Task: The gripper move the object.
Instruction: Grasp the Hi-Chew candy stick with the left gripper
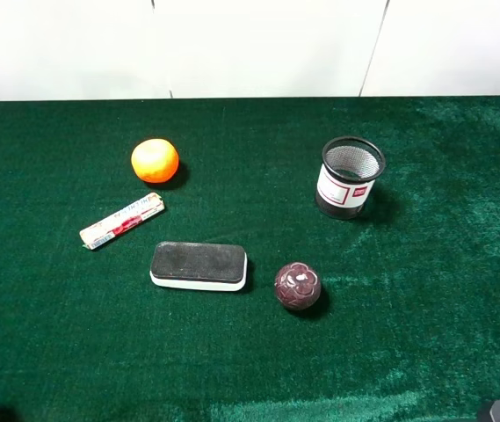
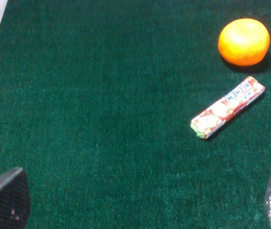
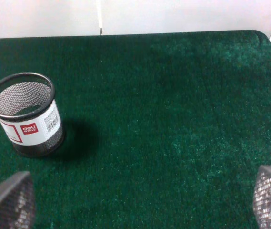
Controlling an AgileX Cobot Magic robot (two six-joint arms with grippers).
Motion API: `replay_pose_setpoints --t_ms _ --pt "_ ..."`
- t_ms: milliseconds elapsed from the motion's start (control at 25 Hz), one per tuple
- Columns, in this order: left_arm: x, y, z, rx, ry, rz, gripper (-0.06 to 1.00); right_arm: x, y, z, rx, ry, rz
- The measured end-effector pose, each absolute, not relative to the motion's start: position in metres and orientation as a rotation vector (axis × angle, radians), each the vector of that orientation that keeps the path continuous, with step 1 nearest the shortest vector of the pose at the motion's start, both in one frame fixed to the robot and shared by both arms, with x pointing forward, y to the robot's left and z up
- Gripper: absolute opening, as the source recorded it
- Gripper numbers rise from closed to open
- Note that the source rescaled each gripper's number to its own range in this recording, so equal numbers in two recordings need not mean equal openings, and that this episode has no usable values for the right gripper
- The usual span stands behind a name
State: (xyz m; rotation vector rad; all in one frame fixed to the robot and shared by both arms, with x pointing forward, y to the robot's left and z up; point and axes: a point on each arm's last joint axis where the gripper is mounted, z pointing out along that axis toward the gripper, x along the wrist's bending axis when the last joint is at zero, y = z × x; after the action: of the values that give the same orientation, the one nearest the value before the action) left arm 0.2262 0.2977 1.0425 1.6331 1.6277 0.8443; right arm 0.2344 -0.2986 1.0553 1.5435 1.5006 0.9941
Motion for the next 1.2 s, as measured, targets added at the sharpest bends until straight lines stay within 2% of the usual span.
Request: replay_pose_setpoints --t_ms 1200 --pt "0.2262 0.2977 1.0425 1.633 1.628 0.844 1.00 0.2344 -0.2986 1.0553 1.543 1.501 0.994"
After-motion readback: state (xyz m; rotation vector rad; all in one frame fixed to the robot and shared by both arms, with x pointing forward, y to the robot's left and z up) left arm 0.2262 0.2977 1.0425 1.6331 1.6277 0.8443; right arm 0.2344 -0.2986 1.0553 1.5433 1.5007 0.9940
